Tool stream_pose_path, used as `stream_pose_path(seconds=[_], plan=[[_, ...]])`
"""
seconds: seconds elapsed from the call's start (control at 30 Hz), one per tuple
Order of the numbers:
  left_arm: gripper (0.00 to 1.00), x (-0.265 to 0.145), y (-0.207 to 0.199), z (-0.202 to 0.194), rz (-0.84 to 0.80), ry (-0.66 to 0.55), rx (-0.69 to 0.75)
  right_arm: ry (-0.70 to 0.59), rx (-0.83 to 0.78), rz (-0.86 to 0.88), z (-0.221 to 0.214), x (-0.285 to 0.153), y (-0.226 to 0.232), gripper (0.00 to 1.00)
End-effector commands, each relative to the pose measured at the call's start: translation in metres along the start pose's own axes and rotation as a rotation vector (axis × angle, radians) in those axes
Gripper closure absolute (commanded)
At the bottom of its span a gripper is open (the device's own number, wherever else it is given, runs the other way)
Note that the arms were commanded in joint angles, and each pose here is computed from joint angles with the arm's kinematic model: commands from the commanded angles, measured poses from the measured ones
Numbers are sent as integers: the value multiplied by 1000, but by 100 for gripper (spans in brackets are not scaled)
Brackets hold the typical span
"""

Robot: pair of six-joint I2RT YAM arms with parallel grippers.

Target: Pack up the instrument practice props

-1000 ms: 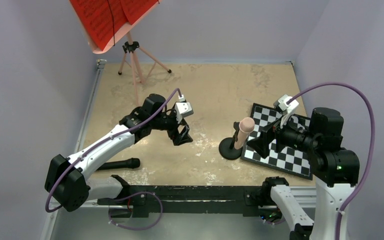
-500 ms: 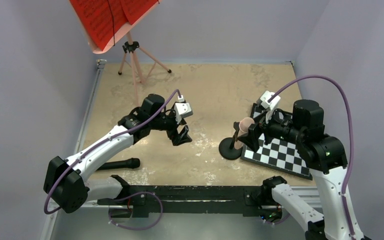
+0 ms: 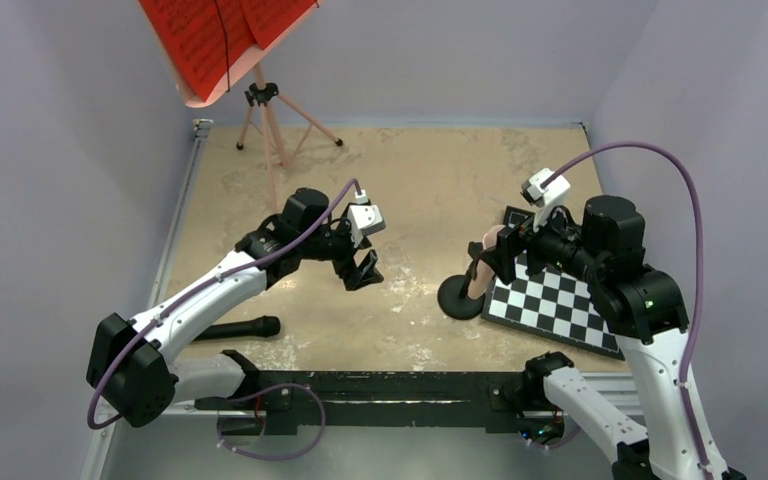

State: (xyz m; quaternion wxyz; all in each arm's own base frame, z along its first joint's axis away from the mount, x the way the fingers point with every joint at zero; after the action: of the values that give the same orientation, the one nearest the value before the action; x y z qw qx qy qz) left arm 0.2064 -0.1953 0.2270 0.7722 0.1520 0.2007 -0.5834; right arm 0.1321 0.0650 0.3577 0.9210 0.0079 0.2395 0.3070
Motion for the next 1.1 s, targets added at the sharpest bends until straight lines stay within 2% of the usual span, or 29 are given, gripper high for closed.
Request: stream_pose_path(seconds=[0.0, 0.13, 0.4, 0.63, 0.73, 0.87, 0.97, 1.07], plan=[[11, -3, -3, 5, 5, -37, 19, -28, 10, 13, 8, 4, 2, 11], [10, -3, -4, 2, 4, -34, 11, 0, 10, 65, 4, 6, 6, 16], [10, -3, -5, 0, 1, -24, 6, 26, -20, 150, -1, 10, 12, 35], [10, -5, -5, -1, 10, -22, 33, 62, -89, 196, -4, 12, 14, 64], [10, -7, -6, -3, 8, -20, 44, 64, -116, 225, 0, 12, 17, 72], [10, -9, -7, -6, 5, -12, 63, 74, -183, 312, 4, 11, 24, 94], [10, -10, -8, -9, 1, -6, 89, 107, -238, 462, 5, 11, 33, 99], [10, -11, -11, -12, -15, 11, 97, 99, -297, 535, 7, 11, 37, 100]])
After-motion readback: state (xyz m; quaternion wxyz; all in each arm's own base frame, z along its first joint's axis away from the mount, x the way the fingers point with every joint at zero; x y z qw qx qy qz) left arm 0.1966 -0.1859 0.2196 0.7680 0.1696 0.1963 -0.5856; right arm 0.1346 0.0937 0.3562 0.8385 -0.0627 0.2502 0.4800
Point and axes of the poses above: each gripper's point midway between its finger pads, its own x axis out along the fingers, its own y axis along the line the jaws close on, z = x × y, the point moved 9 cm from there along -x, back along the fingers, and after that the axes turned 7 degrees about x, right-handed, at the moved point
